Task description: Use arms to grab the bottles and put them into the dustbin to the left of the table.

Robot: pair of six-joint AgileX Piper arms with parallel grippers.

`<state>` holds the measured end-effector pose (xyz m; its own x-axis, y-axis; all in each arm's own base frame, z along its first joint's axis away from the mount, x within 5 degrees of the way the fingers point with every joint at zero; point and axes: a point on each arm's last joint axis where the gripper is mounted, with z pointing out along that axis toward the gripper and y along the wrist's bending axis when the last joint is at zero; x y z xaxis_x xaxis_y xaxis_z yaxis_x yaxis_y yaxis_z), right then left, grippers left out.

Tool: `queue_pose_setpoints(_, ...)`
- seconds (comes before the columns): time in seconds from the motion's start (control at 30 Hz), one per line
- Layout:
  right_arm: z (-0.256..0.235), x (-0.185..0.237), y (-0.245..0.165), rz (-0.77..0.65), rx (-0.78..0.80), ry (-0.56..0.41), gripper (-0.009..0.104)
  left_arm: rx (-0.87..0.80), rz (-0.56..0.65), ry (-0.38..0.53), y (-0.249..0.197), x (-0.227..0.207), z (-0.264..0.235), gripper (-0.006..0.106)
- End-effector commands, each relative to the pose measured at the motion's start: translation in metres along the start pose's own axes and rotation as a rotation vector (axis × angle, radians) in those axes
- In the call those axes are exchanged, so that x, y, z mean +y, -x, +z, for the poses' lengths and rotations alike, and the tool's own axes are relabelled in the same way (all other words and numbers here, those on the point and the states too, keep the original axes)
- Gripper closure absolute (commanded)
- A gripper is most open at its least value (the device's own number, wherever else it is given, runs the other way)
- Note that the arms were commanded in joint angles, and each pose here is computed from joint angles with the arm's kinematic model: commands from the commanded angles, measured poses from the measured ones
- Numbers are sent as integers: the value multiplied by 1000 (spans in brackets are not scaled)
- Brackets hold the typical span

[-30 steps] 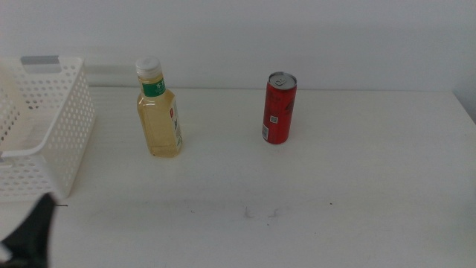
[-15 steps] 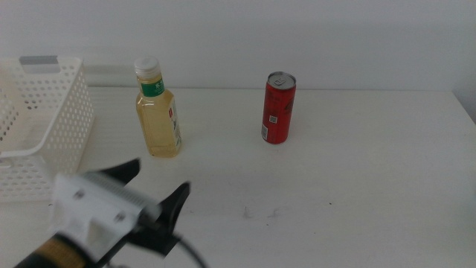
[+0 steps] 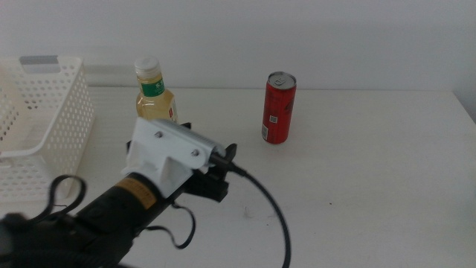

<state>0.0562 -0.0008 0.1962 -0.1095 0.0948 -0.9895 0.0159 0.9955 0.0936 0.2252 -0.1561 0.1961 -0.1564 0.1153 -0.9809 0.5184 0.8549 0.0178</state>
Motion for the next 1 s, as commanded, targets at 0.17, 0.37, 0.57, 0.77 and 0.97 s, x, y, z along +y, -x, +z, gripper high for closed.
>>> queue_pose_setpoints(0.17,0,0,0,-9,-12,-6,16,-41,-19,-44,7,-8,37,7)
queue_pose_setpoints(0.37,0,0,0,-9,-12,-6,16,-33,-52,-50,-4,-12,70,7)
queue_pose_setpoints(0.57,0,0,0,-9,-12,-6,16,-45,-53,-52,-17,-16,110,7)
queue_pose_setpoints(0.77,0,0,0,-9,-12,-6,16,-69,-60,-47,-17,-17,141,7)
queue_pose_setpoints(0.97,0,0,0,-9,-12,-6,16,-57,-79,-37,-32,-15,169,7)
